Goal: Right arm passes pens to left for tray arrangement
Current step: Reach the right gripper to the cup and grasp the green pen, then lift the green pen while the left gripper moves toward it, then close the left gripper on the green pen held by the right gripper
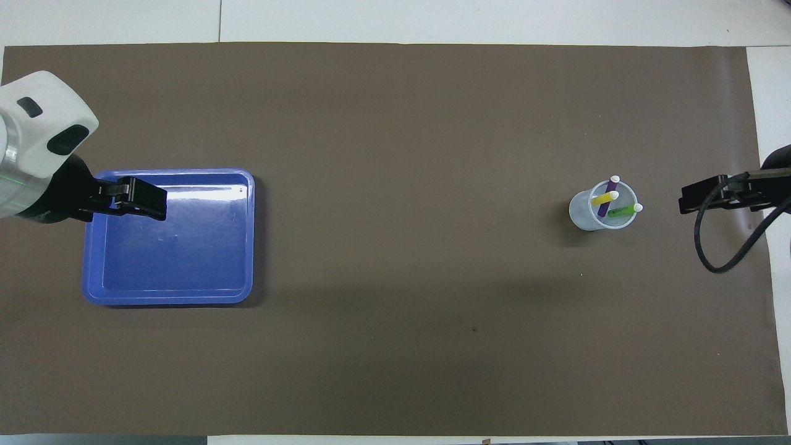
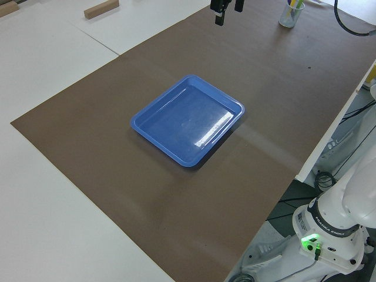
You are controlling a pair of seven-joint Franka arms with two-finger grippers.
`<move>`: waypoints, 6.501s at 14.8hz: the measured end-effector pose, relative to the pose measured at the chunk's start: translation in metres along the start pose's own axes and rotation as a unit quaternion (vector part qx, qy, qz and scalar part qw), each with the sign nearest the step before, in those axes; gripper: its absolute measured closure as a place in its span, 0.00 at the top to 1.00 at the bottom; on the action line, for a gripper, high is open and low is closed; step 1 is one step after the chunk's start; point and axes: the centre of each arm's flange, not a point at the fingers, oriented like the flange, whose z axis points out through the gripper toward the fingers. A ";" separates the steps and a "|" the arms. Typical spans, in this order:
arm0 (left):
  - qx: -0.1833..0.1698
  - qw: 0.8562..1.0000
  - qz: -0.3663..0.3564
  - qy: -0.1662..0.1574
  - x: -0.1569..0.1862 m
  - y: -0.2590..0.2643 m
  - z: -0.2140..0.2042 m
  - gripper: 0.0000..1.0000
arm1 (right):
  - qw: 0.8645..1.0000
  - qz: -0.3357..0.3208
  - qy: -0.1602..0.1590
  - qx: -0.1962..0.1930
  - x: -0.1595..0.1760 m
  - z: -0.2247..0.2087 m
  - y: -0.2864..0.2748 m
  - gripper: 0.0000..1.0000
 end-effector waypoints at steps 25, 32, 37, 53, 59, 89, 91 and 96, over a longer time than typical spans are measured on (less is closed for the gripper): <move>0.000 1.000 -0.001 0.000 0.000 -0.001 0.000 1.00 | 0.984 -0.161 0.065 0.043 0.009 0.137 0.024 0.90; 0.000 1.000 -0.001 0.000 0.000 -0.001 0.000 1.00 | 0.984 -0.157 0.076 0.043 0.011 0.135 0.024 0.80; 0.000 1.000 0.000 0.000 0.000 0.000 0.000 1.00 | 0.984 -0.157 0.078 0.042 0.011 0.135 0.024 0.44; 0.000 1.000 0.002 -0.001 -0.001 0.003 0.000 1.00 | 0.984 -0.109 0.112 0.080 -0.004 0.056 0.020 0.18; -0.024 1.000 -0.016 -0.007 -0.002 0.008 0.001 1.00 | 0.989 -0.044 0.101 0.101 -0.013 -0.016 0.011 0.18; -0.366 0.638 -0.669 -0.107 -0.124 0.151 0.022 1.00 | 0.786 0.455 -0.084 0.411 -0.015 -0.075 -0.318 0.18; -0.356 0.615 -0.695 -0.106 -0.127 0.151 0.024 1.00 | 0.788 0.451 -0.088 0.409 -0.020 -0.075 -0.329 0.18; -0.347 0.587 -0.726 -0.093 -0.119 0.140 0.031 1.00 | 0.792 0.446 -0.092 0.408 -0.024 -0.076 -0.337 0.18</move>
